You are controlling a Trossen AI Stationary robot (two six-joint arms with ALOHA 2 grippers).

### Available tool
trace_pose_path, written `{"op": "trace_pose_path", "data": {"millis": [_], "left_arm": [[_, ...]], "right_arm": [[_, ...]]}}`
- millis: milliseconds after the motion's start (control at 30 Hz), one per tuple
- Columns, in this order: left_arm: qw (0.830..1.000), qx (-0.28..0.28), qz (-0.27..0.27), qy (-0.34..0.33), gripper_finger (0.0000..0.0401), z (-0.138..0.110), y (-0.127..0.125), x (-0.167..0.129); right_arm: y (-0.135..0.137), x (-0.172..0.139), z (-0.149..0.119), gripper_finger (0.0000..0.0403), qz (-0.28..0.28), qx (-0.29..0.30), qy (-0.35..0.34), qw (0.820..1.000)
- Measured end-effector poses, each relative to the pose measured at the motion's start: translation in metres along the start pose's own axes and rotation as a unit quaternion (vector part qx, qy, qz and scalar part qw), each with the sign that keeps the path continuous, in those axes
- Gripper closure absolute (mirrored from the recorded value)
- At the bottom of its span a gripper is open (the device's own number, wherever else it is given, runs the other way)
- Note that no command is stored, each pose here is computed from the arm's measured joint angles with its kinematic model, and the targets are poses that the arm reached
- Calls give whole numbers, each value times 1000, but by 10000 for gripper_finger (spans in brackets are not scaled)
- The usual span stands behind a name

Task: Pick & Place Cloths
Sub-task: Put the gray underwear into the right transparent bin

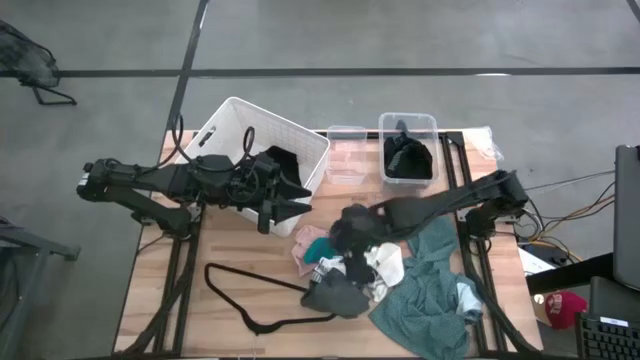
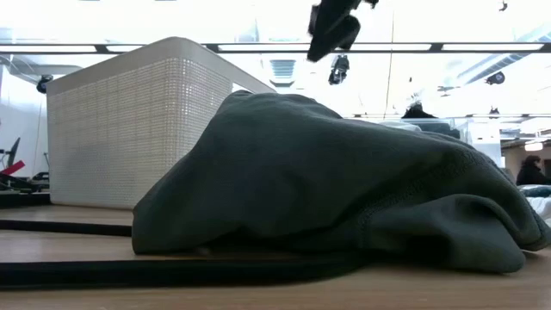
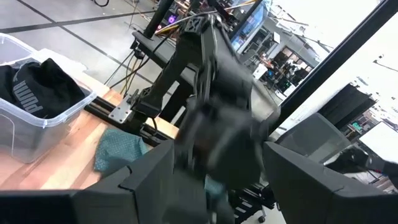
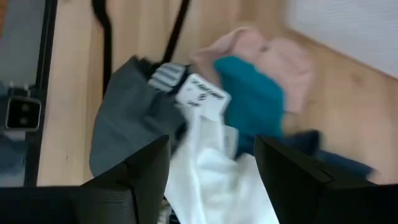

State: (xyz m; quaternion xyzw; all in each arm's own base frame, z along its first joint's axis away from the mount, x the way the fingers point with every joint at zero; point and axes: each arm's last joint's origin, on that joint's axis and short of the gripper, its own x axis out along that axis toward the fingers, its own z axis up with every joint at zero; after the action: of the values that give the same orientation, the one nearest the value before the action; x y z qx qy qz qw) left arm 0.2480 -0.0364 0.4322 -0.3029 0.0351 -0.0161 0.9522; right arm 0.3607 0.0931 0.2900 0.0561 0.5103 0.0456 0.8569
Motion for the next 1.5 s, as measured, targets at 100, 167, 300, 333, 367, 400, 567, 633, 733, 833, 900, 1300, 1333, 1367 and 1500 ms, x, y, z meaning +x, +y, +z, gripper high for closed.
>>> {"op": "trace_pose_path", "data": {"millis": [100, 167, 300, 333, 367, 400, 567, 633, 733, 833, 900, 1300, 1333, 1367, 1500], "left_arm": [[1000, -1, 5, 6, 151, -1, 1, 0], [1000, 0, 11, 15, 151, -3, 2, 0], [999, -8, 24, 32, 151, -6, 5, 0], [999, -9, 26, 35, 151, -7, 5, 0], [999, -10, 28, 38, 151, -7, 5, 0], [999, -11, 29, 39, 151, -8, 6, 0], [999, -12, 29, 39, 151, -8, 6, 0], [999, -12, 29, 38, 151, -8, 6, 0], [999, -12, 29, 39, 151, -8, 6, 0], [999, -12, 30, 40, 151, -8, 6, 0], [999, -12, 30, 40, 151, -8, 6, 0], [999, -17, 27, 37, 151, -7, 5, -2], [999, -17, 27, 36, 151, -7, 5, -2], [999, -17, 27, 36, 151, -7, 5, -2], [999, -18, 25, 33, 151, -5, 4, -4]], "right_arm": [[8, 25, -1, 171, 8, -24, 18, 1000], [15, 39, 1, 165, 13, -43, 12, 999], [32, 62, 5, 154, 45, -92, -17, 995], [36, 67, 5, 152, 51, -103, -21, 993], [39, 73, 4, 150, 57, -110, -24, 992], [41, 79, 5, 149, 66, -116, -27, 991], [40, 106, 2, 151, 96, -109, -7, 989], [38, 115, 1, 160, 94, -100, 1, 991], [36, 123, -2, 188, 93, -79, 13, 992], [34, 121, -1, 238, 93, -58, 17, 994], [33, 114, 0, 283, 91, -51, 17, 994], [8, 14, 15, 393, 42, 7, -32, 999], [6, 4, 16, 394, 41, 14, -41, 998], [4, -4, 16, 394, 35, 21, -48, 998], [-4, -39, 9, 394, -26, 35, -69, 997]]}}
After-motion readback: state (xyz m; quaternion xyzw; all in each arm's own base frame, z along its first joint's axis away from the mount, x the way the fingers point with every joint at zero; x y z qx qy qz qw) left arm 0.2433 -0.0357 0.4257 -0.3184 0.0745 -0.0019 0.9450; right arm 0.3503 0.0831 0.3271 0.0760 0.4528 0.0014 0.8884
